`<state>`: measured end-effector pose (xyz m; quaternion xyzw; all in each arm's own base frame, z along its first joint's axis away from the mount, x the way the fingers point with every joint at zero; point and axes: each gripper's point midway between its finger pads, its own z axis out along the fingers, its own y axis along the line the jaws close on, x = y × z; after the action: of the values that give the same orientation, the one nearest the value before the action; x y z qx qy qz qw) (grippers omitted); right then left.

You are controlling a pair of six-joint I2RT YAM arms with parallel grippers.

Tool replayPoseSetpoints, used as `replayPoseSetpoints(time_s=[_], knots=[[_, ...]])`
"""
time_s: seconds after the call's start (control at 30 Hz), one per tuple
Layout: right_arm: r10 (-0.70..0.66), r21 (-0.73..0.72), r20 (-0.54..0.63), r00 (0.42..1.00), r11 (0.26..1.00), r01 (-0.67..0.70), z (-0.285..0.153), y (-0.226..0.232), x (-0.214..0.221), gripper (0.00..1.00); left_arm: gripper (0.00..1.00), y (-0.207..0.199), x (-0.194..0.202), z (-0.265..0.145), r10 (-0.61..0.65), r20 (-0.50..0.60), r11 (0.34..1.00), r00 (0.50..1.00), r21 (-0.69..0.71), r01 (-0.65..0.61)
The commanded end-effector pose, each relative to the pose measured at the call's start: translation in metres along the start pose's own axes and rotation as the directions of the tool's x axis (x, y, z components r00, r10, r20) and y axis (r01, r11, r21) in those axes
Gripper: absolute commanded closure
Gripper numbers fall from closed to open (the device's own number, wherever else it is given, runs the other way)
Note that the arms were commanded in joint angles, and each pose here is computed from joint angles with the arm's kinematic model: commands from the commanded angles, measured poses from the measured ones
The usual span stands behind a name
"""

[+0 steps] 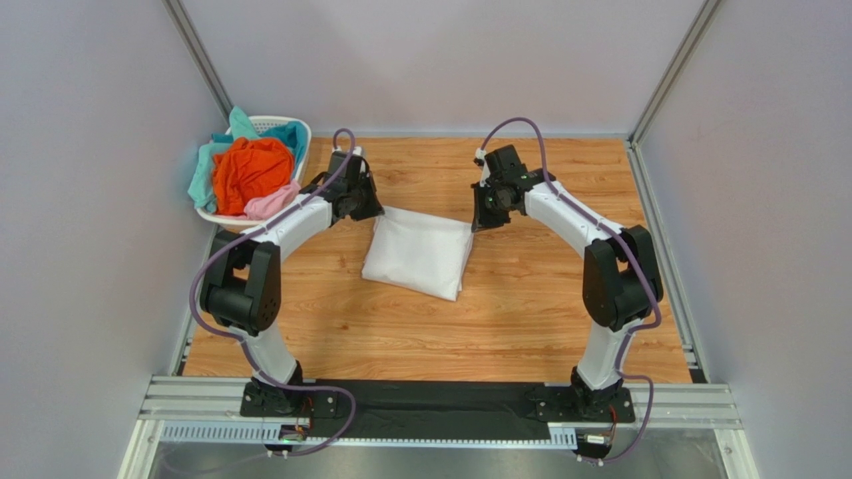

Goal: Fold and stack the t-shirts
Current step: Fold the tshirt

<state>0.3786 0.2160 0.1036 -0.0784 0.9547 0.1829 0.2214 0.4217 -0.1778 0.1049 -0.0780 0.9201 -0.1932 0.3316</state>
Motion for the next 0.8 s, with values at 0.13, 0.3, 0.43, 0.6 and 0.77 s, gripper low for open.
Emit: replayPoseSetpoints(time_s=[0.13,0.3,0.43,0.6,0.77], knots=[[0.017,0.007,0.046,0.999,1.000,-0.017,0.010,-0.007,-0.025,0.99,1.00,-0.004,-0.012,0.011,0.060,-0.016,0.998,0.998,0.030,-0.060],[0.034,0.017,0.055,0.998,0.999,-0.035,0.023,-0.010,-0.032,0.97,0.97,0.002,-0.010,0.019,0.045,-0.024,0.999,0.999,0.017,-0.045],[0.048,0.029,0.066,0.997,0.998,-0.050,0.027,-0.012,-0.038,0.82,0.86,0.003,-0.012,0.019,0.039,-0.034,0.999,0.999,0.009,-0.039],[0.044,-0.033,0.065,0.997,0.999,-0.042,0.014,0.002,-0.040,0.52,0.01,0.003,-0.017,0.000,0.015,-0.016,1.000,1.000,-0.016,-0.015],[0.042,-0.086,0.068,0.997,0.996,-0.036,-0.006,0.014,-0.026,0.00,0.00,-0.002,-0.020,-0.033,0.009,0.034,1.000,0.999,0.005,-0.010]])
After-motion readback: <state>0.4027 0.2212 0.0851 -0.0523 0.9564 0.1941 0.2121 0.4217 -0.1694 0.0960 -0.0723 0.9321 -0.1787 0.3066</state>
